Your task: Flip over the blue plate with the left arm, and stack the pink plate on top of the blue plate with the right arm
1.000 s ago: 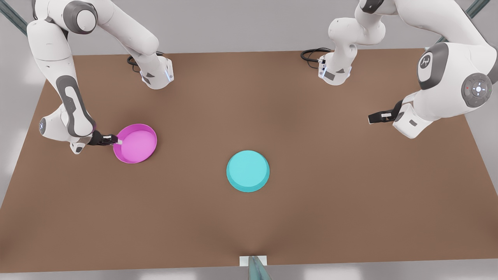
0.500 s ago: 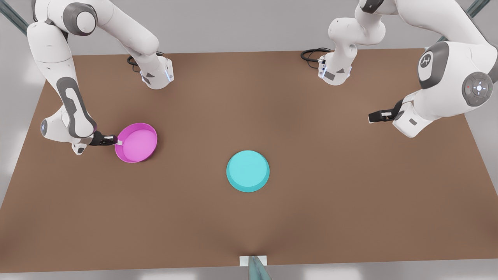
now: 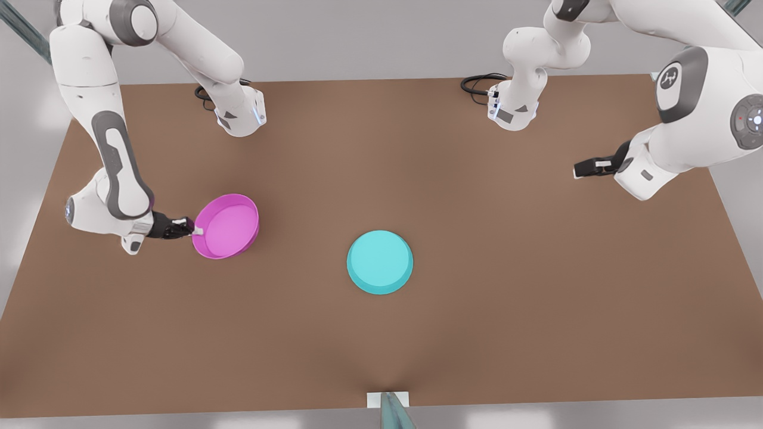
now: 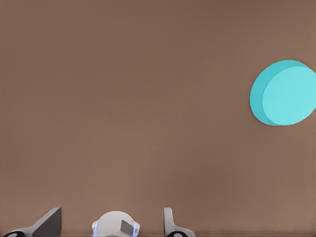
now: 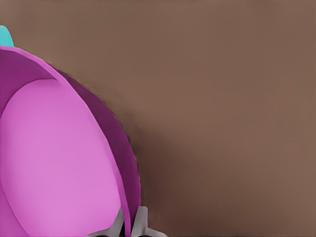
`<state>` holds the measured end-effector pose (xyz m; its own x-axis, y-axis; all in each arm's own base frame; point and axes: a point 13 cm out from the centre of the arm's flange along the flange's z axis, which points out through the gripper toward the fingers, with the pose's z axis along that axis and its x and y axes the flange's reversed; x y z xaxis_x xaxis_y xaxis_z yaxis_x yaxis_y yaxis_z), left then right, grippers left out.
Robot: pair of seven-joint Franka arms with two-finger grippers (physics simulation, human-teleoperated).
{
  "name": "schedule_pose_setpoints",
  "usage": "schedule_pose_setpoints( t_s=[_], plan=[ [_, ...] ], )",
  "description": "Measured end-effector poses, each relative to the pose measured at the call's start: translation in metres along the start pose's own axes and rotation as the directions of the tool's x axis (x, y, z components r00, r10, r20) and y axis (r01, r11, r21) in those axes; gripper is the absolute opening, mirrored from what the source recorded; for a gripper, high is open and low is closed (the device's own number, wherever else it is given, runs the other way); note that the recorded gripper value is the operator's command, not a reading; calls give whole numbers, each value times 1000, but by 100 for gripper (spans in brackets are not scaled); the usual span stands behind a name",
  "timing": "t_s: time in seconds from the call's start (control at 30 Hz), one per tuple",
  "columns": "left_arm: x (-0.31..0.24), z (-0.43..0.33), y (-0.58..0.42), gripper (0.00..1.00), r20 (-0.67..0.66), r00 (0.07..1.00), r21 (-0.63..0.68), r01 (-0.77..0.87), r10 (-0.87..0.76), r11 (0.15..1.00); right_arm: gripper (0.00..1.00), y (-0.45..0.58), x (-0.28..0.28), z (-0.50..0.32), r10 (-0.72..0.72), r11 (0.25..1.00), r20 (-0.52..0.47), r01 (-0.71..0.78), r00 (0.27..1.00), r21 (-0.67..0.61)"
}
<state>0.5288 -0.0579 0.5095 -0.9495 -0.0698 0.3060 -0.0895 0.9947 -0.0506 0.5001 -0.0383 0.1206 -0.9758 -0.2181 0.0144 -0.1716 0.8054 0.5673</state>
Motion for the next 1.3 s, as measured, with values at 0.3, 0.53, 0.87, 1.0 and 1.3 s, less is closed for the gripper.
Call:
schedule_pose_setpoints(
  t_s=[0.3,0.53,0.87,1.0,1.3],
  plan=[
    [-24,28,-23,100,-44,998,63,-44,47,997,21,255,-116,85,-127,976,-16,122,992,-180],
    [-27,29,-29,100,-36,997,72,-63,65,995,21,359,-151,163,-3,973,-46,-8,999,-233],
    [-30,29,-31,100,-32,997,84,-68,71,994,21,335,-202,171,360,908,-70,-366,930,-206],
    [-32,32,-29,100,-35,997,84,-63,66,994,21,370,-185,200,408,890,-129,-425,904,-163],
    [-33,32,-29,100,-34,997,85,-62,65,994,21,359,-189,220,568,812,-131,-579,813,-75]
  ],
)
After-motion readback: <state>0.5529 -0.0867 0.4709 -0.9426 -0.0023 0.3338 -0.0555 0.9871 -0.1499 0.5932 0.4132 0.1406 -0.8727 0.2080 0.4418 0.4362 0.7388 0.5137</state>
